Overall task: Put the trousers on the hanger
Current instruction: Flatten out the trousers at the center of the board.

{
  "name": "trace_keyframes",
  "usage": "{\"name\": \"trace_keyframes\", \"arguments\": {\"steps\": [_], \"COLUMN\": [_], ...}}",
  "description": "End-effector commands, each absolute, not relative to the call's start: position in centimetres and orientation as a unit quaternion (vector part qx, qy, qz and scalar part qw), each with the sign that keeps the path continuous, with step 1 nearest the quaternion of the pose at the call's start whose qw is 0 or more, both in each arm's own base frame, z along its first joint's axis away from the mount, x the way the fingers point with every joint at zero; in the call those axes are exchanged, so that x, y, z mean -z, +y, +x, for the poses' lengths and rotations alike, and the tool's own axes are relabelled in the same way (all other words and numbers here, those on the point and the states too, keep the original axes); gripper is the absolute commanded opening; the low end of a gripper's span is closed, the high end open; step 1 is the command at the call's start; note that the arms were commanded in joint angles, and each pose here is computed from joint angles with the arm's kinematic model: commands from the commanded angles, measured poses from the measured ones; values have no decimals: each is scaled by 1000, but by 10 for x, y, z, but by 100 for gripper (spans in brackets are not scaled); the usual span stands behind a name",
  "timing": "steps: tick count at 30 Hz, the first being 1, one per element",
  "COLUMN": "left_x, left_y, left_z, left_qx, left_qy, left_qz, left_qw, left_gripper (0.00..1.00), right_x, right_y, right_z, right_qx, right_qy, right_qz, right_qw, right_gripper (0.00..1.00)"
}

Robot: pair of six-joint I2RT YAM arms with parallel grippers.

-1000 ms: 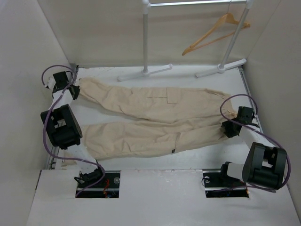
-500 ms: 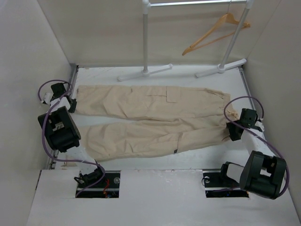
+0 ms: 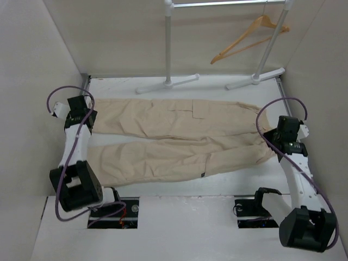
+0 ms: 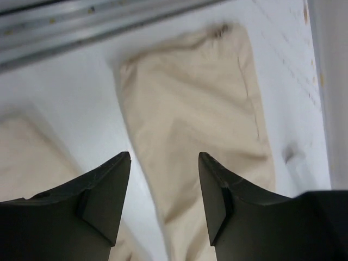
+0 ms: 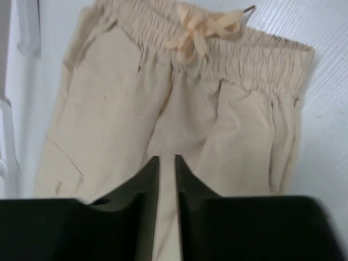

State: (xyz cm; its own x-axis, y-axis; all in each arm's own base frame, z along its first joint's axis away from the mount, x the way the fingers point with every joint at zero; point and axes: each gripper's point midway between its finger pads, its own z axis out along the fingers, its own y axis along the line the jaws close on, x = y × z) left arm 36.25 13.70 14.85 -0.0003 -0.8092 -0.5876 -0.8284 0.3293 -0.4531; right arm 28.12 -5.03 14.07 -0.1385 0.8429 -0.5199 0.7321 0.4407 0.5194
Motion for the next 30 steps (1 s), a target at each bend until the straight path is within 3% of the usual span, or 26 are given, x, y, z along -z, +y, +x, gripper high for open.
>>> {"name": "trace_keyframes", "arguments": {"steps": [1, 3, 8, 13, 16, 24, 30], "left_x": [-129, -114, -88, -50, -36, -17, -33], "left_y": [110, 98, 100, 99, 104, 132, 144], "left_z": [303, 261, 194, 227, 240, 286, 344], "left_qx": [-46, -60, -94, -58, -59, -80, -69], "left_qy": [734, 750, 749, 769, 771, 773, 777], "left_qz": [-576, -577, -595, -584, -586, -586, -570], "left_qw": [358, 318, 277, 254, 241, 229, 258], "left_gripper": [49, 45, 49, 48, 41, 40, 40], "right_x": [-123, -116, -94, -91, -95, -78, -49], "right_y": [-21, 7, 79, 108, 109, 61, 20], "right_z": [257, 246, 218, 211, 214, 256, 295], "right_qx": [-85, -111, -166, -186, -190, -137, -78], "right_qy": [791, 817, 883, 902, 899, 873, 856], "right_qz": [485, 444, 311, 246, 245, 333, 406], "right_qw": [364, 351, 311, 302, 310, 328, 310], "right_gripper": [13, 11, 20, 23, 25, 30, 29]}}
